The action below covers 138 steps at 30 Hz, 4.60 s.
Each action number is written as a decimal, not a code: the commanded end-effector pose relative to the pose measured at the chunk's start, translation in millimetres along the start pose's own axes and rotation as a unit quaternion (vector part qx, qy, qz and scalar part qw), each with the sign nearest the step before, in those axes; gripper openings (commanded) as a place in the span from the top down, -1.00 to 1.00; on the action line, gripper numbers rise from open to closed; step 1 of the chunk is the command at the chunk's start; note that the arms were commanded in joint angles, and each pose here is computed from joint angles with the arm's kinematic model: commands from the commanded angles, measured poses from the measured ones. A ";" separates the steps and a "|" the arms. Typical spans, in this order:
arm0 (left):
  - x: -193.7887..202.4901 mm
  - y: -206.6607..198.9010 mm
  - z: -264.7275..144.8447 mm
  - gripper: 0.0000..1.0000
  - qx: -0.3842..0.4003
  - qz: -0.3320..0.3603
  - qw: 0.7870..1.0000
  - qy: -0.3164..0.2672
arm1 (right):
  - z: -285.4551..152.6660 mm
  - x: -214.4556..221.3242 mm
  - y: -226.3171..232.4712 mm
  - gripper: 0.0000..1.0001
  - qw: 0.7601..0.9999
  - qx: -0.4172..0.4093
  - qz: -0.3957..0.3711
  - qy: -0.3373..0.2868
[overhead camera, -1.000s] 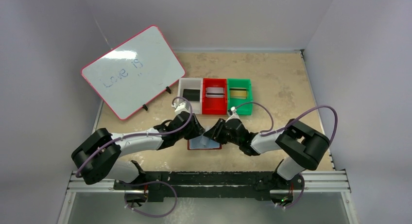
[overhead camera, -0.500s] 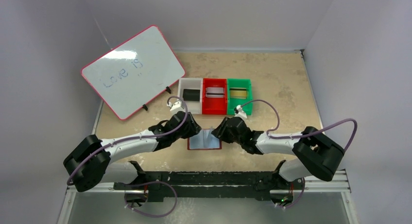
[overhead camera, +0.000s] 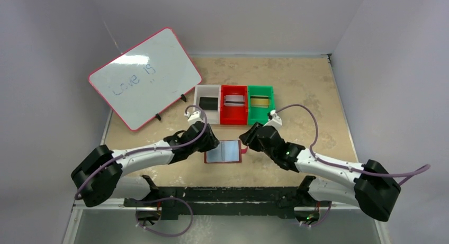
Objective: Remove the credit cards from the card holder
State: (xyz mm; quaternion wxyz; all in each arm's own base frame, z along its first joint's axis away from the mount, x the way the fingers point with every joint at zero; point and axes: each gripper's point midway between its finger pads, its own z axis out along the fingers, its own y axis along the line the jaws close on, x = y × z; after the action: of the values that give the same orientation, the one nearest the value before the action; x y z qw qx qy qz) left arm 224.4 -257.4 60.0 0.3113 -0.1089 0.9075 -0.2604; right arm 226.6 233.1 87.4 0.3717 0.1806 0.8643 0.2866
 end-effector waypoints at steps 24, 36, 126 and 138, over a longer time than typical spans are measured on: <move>-95.7 86.4 -122.5 -0.17 -0.134 -0.089 0.950 -0.268 | 57.7 78.9 58.3 -0.42 0.963 0.122 -0.234 0.051; -89.9 91.9 -123.1 -0.17 -0.134 -0.091 0.952 -0.261 | 70.5 95.6 31.7 -0.09 0.943 0.197 -0.262 0.056; -83.5 79.9 -110.5 -0.10 -0.125 -0.075 0.962 -0.233 | 65.6 110.8 50.7 -0.04 0.968 0.090 -0.216 0.089; -82.4 78.2 -107.3 -0.10 -0.124 -0.074 0.963 -0.229 | 71.7 113.8 42.7 -0.33 0.961 0.118 -0.231 0.093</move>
State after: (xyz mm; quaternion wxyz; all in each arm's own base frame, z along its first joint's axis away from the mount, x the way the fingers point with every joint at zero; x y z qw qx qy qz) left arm 214.2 -112.7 119.7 0.4647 -0.2664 0.8361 -0.1187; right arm 216.0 360.4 28.4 0.3437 0.0012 0.9289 0.1382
